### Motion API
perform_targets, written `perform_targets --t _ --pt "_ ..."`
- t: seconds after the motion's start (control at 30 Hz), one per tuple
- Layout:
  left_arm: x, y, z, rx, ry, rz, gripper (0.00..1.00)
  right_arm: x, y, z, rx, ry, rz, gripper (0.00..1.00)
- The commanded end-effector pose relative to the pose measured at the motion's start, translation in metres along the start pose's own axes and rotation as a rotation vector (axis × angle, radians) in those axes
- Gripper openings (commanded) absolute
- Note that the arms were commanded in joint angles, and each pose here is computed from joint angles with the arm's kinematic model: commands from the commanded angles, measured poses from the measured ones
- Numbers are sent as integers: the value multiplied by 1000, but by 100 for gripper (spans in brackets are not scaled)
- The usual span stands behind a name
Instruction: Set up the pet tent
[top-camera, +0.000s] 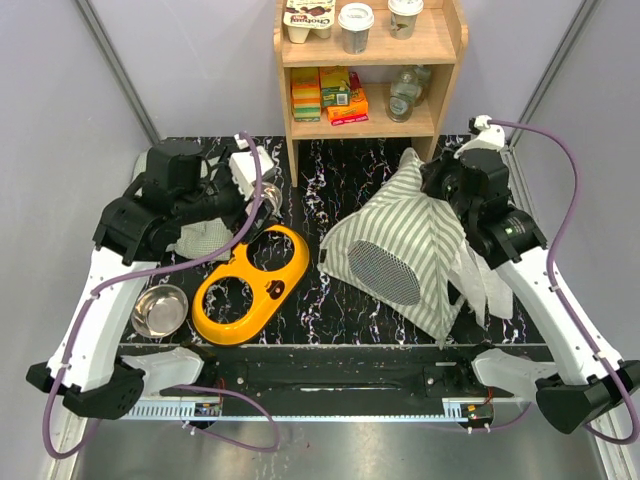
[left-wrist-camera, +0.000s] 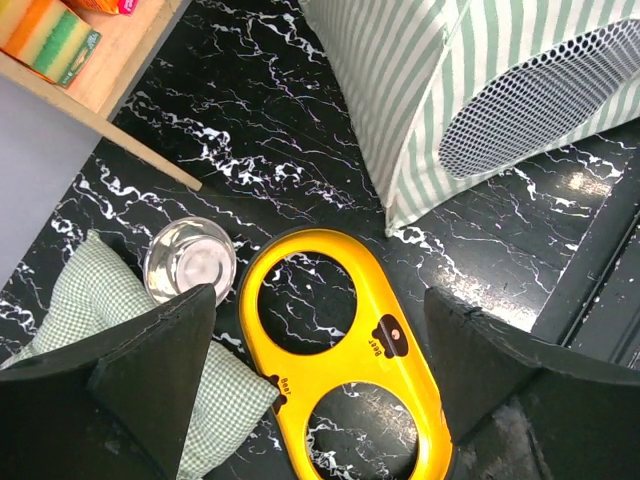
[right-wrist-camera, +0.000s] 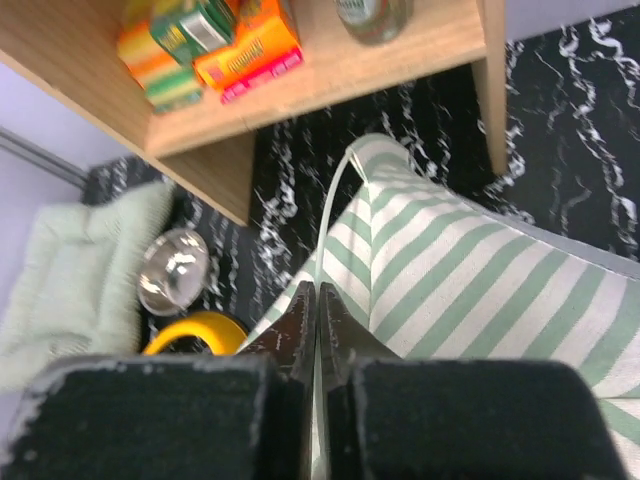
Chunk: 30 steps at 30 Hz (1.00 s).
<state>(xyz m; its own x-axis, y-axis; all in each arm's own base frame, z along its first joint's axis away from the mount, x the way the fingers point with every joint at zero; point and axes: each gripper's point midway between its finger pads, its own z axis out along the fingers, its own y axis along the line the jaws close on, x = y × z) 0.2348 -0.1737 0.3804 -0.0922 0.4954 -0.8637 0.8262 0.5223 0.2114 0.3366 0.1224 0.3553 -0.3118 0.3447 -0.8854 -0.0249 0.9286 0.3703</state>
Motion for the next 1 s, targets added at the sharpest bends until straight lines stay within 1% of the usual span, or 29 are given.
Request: perform_targets --t 0.0,0.03,0.07,0.13,0.17,0.2,0.27,0.33,0.4,0.5,0.57,0.6,0.67,0.7,0.73,0.8,0.87,0.97 --pt "-15 2 12 19 -64 -25 89 -4 6 26 9 -82 140 22" --pt "-13 2 15 24 -60 -34 89 -3 8 32 12 -67 104 45" --pt "-12 1 17 30 -58 -35 89 -4 9 34 13 -48 42 55" --pt "-9 1 20 31 -49 -42 89 -8 8 34 26 3 -100 70" --pt "-7 3 20 24 -42 -42 89 -9 7 32 24 34 -187 80" --pt "-5 4 21 19 -38 -39 89 -5 3 27 25 81 -266 84" --pt "-1 6 23 4 -24 -43 89 -12 -2 12 16 127 -421 90" --pt "2 8 26 0 -13 -47 89 -25 1 -10 -35 124 -527 91" --pt "5 9 29 2 -3 -57 89 -40 5 -31 -82 85 -592 92" --pt "5 12 32 -3 1 -58 89 -45 13 -56 -195 62 -722 92" --pt "5 14 33 -10 4 -55 89 -31 29 -67 -357 100 -831 88" --pt "4 16 33 -12 2 -55 89 -18 43 -75 -484 137 -880 87" --pt "2 17 31 -18 -2 -52 89 4 73 -97 -732 210 -935 87" --pt "3 17 31 -20 -2 -53 89 14 88 -101 -828 250 -954 87" --pt "2 18 28 -26 -6 -50 89 22 96 -106 -880 294 -987 88" --pt "6 19 25 -36 -4 -52 89 46 102 -97 -899 423 -1095 89" --pt "11 23 22 -54 2 -56 89 70 95 -87 -877 554 -1211 90" --pt "17 27 17 -77 7 -65 89 79 95 -67 -831 620 -1276 90"
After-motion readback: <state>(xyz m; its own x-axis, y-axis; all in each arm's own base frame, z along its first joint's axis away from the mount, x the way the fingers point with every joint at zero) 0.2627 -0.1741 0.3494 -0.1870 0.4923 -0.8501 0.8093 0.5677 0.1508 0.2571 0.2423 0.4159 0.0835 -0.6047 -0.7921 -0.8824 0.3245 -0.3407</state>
